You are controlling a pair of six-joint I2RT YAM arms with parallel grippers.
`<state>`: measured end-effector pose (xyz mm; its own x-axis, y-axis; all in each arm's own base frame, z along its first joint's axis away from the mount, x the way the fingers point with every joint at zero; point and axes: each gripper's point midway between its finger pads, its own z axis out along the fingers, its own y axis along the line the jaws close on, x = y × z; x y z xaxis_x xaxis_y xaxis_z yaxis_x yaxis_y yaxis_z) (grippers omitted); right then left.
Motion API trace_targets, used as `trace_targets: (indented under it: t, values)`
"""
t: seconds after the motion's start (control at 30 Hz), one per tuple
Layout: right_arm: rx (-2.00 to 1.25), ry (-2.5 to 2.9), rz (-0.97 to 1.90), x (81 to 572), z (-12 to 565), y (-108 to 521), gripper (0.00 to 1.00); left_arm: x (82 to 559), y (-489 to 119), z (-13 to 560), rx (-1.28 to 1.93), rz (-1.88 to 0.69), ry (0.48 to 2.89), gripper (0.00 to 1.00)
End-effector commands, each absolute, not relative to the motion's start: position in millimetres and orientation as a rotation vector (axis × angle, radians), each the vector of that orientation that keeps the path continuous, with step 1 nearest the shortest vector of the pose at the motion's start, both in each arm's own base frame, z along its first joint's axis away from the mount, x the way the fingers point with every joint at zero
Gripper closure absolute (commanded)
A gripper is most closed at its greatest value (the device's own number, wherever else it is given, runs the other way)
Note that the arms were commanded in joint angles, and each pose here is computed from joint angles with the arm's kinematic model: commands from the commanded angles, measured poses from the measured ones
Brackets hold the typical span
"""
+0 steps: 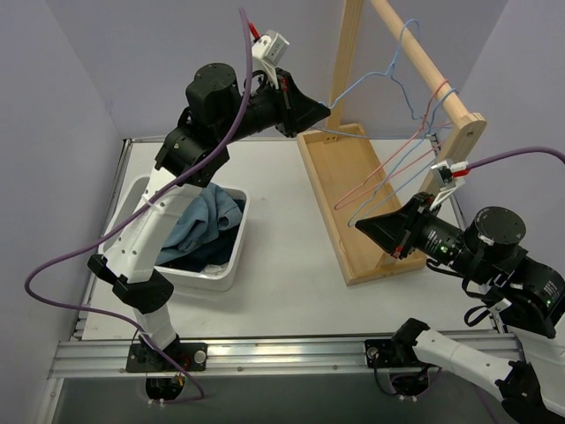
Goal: Remove the skirt from the hanger
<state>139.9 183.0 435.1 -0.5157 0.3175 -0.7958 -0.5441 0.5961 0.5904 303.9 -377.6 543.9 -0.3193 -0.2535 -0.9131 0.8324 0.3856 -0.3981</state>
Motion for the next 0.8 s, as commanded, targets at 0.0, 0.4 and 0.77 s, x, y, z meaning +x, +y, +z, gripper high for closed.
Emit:
trace_targets:
  t: [0.0,0.4,0.77]
  values:
    - [-0.155,1.825,1.077,144.7,433.2,184.8,1.00,290.4,-383.0,541.5,0.607,-1.257,1.521,0.98]
    - [-0.061,1.948,0.871,164.6,405.3,166.5,0.71,291.3,-363.7,493.0,0.577,-1.201,1.761,0.43]
    - [-0.014,2.136,0.714,184.7,350.7,171.3,0.09,282.1,-325.4,496.1,0.493,-1.071,1.790,0.06]
